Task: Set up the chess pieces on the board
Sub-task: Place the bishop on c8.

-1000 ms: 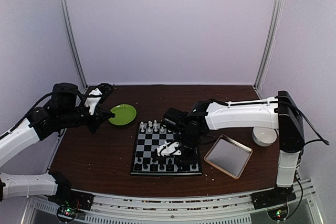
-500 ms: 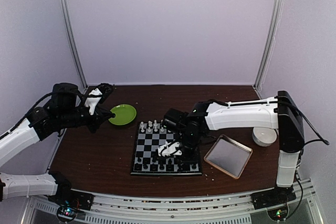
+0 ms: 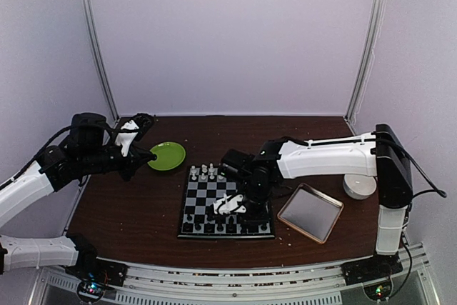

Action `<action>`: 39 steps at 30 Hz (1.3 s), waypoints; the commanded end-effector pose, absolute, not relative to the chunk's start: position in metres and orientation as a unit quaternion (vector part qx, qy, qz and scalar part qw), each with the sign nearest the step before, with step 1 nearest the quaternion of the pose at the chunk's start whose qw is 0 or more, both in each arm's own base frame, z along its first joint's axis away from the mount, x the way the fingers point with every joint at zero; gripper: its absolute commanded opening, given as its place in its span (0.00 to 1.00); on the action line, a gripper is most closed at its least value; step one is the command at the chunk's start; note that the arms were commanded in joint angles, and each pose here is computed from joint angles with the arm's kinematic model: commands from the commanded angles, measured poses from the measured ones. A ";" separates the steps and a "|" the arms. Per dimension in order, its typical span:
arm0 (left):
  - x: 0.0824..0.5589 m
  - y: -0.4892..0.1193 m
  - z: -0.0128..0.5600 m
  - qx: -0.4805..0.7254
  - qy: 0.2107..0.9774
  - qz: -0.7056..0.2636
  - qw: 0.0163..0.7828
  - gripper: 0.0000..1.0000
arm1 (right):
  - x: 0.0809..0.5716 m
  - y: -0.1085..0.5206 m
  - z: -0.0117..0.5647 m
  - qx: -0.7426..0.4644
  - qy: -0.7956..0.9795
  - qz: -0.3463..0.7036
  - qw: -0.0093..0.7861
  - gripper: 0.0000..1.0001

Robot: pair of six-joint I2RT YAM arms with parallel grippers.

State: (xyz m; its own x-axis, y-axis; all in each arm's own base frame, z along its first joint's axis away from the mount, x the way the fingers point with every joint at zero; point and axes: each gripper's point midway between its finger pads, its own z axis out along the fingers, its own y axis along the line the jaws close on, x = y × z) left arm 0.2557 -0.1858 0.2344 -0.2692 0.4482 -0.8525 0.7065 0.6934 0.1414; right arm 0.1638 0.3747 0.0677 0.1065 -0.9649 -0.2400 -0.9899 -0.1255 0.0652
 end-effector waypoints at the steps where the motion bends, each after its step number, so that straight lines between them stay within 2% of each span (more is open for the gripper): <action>1: 0.257 -0.187 0.237 0.372 0.777 -0.137 0.489 0.00 | 0.173 0.380 0.064 -0.737 0.666 0.095 0.070 0.08; 14: 0.257 -0.187 0.237 0.372 0.776 -0.137 0.490 0.00 | 0.179 0.380 0.062 -0.732 0.673 0.081 0.074 0.09; 18: 0.257 -0.189 0.236 0.374 0.776 -0.141 0.488 0.00 | 0.171 0.379 0.073 -0.737 0.664 0.101 0.071 0.18; 22: 0.252 -0.205 0.238 0.383 0.770 -0.188 0.474 0.00 | 0.167 0.379 0.111 -0.740 0.654 0.127 0.095 0.42; 25: 0.248 -0.225 0.238 0.400 0.767 -0.207 0.457 0.00 | 0.171 0.377 0.144 -0.732 0.653 0.151 0.124 0.49; 32: 0.239 -0.279 0.216 0.460 0.786 -0.212 0.354 0.00 | 0.185 0.335 0.186 -0.696 0.672 0.189 0.167 0.54; 39: 0.241 -0.326 0.167 0.513 0.812 -0.159 0.229 0.00 | 0.224 0.269 0.202 -0.610 0.728 0.202 0.240 0.54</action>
